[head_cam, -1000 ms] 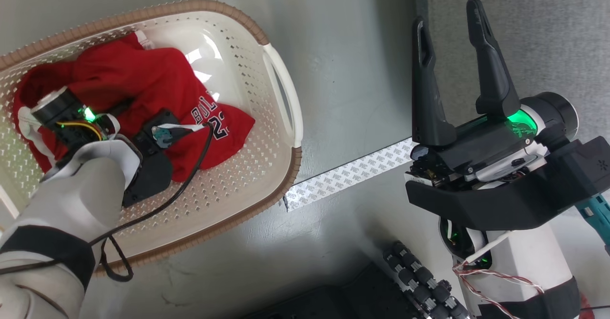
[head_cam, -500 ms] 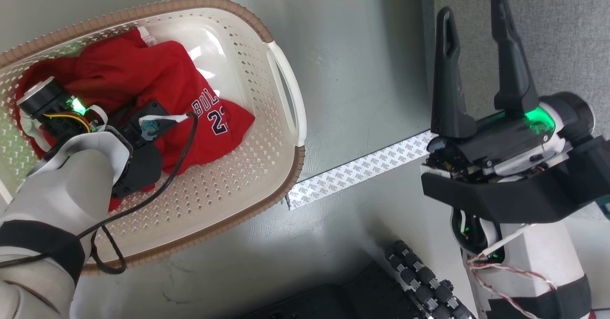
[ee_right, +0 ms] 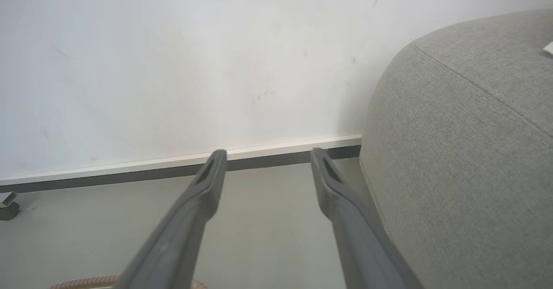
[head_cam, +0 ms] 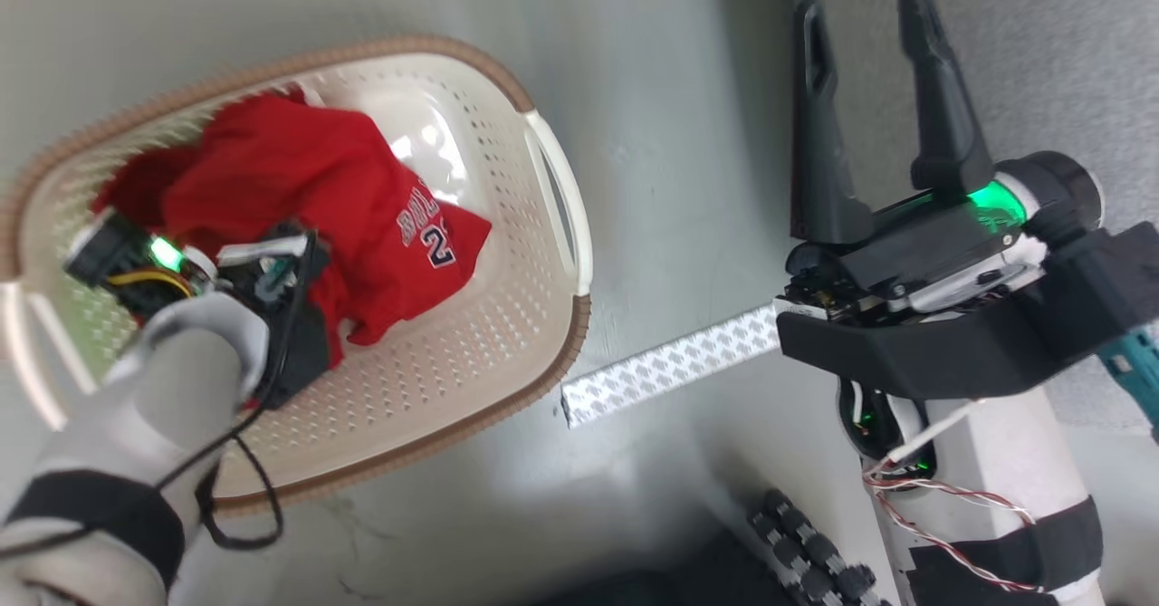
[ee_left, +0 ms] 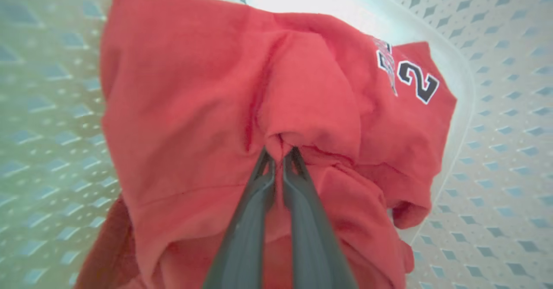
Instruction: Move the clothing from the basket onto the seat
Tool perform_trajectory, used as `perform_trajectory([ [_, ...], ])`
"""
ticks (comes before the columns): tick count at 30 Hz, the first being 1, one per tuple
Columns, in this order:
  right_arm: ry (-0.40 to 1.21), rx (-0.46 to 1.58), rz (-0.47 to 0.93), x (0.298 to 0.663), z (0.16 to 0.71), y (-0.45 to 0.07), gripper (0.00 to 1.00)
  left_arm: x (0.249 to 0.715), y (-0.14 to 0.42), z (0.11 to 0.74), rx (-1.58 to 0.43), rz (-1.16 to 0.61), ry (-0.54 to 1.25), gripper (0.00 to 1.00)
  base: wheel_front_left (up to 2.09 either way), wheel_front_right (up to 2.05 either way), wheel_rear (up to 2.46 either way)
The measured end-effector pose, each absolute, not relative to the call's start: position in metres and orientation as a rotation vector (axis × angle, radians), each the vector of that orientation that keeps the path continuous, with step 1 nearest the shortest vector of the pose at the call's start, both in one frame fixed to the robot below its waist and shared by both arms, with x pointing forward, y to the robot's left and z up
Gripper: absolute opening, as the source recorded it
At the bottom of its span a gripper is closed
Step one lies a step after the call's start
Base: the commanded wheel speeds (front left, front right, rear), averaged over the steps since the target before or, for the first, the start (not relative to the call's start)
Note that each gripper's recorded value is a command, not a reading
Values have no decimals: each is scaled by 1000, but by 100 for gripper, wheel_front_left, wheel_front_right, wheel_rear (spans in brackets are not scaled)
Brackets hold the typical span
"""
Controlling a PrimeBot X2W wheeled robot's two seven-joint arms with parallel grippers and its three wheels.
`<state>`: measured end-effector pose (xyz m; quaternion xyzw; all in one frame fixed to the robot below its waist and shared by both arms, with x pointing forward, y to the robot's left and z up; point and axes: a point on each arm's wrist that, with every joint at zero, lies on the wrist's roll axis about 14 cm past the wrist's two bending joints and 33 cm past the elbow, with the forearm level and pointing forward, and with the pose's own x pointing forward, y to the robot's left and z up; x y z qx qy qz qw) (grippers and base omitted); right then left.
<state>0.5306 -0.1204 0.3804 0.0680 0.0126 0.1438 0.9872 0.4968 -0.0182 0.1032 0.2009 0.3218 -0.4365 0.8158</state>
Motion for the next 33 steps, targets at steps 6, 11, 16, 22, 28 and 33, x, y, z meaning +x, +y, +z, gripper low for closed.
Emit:
perform_trajectory([
  [6,-3,124,315,522,407,-110,100,502,-15,162,277,-799,601,0,0,0,0],
  [11,-16,124,326,509,427,-105,100,500,-8,208,206,-722,534,0,0,0,0],
  [16,-35,136,350,491,451,-98,100,500,4,258,159,-645,451,0,0,0,0],
  [22,-45,153,369,463,473,-92,100,497,22,320,111,-548,343,0,0,0,0],
  [28,-89,163,399,441,499,-83,100,492,43,372,76,-456,240,0,0,0,0],
  [33,-99,173,425,414,512,-75,100,474,61,416,53,-388,153,0,0,0,0],
])
